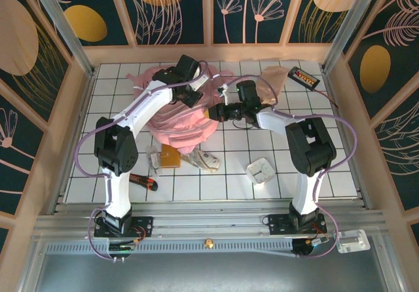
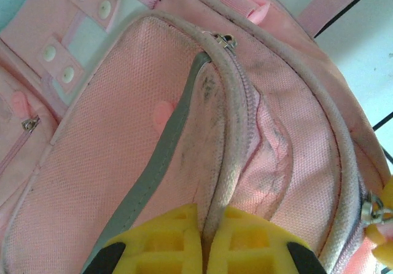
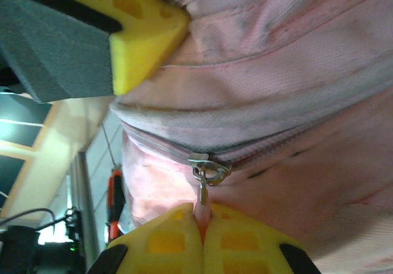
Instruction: Pack the student bag
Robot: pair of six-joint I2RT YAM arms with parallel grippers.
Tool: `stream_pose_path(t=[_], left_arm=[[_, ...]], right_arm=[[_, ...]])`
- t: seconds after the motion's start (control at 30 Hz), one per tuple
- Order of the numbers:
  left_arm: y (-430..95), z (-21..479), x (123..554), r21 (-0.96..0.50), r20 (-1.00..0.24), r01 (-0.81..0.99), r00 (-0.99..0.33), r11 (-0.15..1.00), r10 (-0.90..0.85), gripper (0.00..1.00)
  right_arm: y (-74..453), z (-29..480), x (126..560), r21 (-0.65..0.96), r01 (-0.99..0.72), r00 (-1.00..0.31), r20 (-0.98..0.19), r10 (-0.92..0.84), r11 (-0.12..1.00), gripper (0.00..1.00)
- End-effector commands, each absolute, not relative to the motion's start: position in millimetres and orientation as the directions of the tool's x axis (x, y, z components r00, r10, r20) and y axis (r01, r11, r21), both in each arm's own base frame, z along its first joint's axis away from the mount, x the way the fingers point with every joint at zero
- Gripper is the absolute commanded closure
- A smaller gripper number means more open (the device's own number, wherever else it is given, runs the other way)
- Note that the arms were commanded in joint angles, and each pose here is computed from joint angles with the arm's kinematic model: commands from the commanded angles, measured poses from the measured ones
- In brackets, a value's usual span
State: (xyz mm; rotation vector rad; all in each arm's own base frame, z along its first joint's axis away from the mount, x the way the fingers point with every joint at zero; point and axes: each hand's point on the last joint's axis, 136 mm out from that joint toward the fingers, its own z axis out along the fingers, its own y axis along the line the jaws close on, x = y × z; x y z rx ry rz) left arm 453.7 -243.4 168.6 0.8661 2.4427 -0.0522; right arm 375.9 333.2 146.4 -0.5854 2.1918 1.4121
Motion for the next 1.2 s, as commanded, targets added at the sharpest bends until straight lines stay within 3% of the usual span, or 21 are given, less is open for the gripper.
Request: stream_pose_path(t=[0.0,0.13,0.27,0.4,0.67,0.87,1.07,1.17], left_arm=[[-253.9,197.9,476.0,0.134,-0.6,0.538,-0.624,0.832,0.5,1.0],[-256.0,196.2,470.8,0.152,-0.586,0.557,-0.615,0.817,0.528,1.0],[-269.0,192.9,463.6,0.105,-0.585,0.583,-0.619,0.806,0.524,1.0],[-290.4,194.6,459.4,0.029,-0.605,0.592,-0.631,0.806,0.486,1.0],[-305.3,196.8,457.7,0.009,-0.599,0.579,-0.649,0.815,0.468,1.0],[-312.0,207.3,462.8,-0.061,-0.628,0.52,-0.683,0.852,0.373,1.0],[-309.8,235.4,475.8,-0.089,-0.672,0.43,-0.692,0.899,0.264,1.0],[-314.0,253.8,482.4,-0.109,-0.696,0.418,-0.68,0.902,0.231,1.0]], right_arm=[[341.8,196.2,356.6,0.783,-0.573,-0.814,-0.579,-0.055,0.24,1.0],[329.3,195.3,362.8,0.759,-0.567,-0.81,-0.584,-0.052,0.319,1.0],[328.8,201.2,359.8,0.802,-0.526,-0.84,-0.542,-0.026,0.282,1.0],[359.2,201.6,342.6,0.837,-0.509,-0.857,-0.515,-0.022,0.2,1.0],[405.9,170.5,330.6,0.823,-0.502,-0.863,-0.497,-0.09,0.264,1.0],[420.2,173.8,322.1,0.848,-0.48,-0.867,-0.498,0.023,0.225,1.0],[413.7,206.3,319.3,0.832,-0.532,-0.767,-0.553,0.325,0.158,1.0],[427.6,205.3,315.0,0.815,-0.557,-0.746,-0.576,0.335,0.161,1.0]])
